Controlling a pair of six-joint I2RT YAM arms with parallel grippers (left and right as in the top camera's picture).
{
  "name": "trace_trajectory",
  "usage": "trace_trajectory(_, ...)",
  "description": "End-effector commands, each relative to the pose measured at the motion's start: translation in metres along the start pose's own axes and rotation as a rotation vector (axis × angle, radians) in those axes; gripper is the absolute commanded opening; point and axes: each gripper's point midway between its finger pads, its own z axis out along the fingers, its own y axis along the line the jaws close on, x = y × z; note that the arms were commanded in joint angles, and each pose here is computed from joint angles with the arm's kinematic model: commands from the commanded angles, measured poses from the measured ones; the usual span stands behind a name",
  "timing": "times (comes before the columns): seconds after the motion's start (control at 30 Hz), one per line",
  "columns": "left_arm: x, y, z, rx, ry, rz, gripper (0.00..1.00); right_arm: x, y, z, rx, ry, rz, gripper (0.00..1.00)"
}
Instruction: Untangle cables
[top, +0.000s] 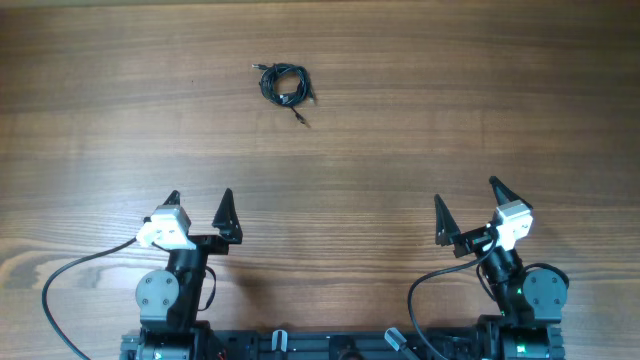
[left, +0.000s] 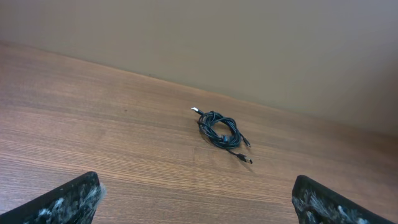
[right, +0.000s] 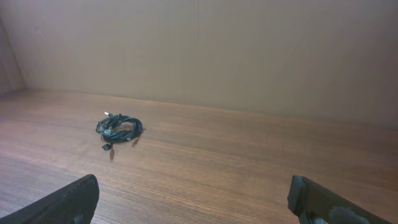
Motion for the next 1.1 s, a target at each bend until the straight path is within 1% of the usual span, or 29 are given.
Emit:
trace_trajectory(0.0,0.003,0.001,0.0,0.001,0.004,-0.006,1.0,-0.003,-0.002,-0.001,0.014,-0.014,-0.018,1.0)
trace_trajectory(0.5,0.002,0.001,0.0,-0.003,0.002,-0.006,1.0,-0.003,-0.002,-0.001,0.014,-0.014,-0.018,1.0)
trace_trajectory(0.53,0.002,0.0,0.0,0.003,0.002,-0.008,1.0,-0.003,-0.002,-0.001,0.014,-0.014,-0.018,1.0)
trace_trajectory(0.63,0.0,-0.02,-0.001,0.117,0.005,-0.01,1.0,-0.003,-0.002,-0.001,0.014,-0.014,-0.018,1.0)
trace_trajectory(0.8,-0.007,-0.024,-0.002,0.13,0.006,-0.059,1.0,-0.003,-0.002,-0.001,0.014,-0.014,-0.017,1.0)
trace_trajectory(0.97,-0.008,-0.024,-0.003,0.1,0.098,-0.069,1.0,-0.003,-0.002,-0.001,0.014,-0.014,-0.017,1.0)
trace_trajectory(1.07,-0.007,-0.024,0.004,0.075,0.176,-0.078,1.0,-0.003,-0.002,-0.001,0.014,-0.014,-0.018,1.0)
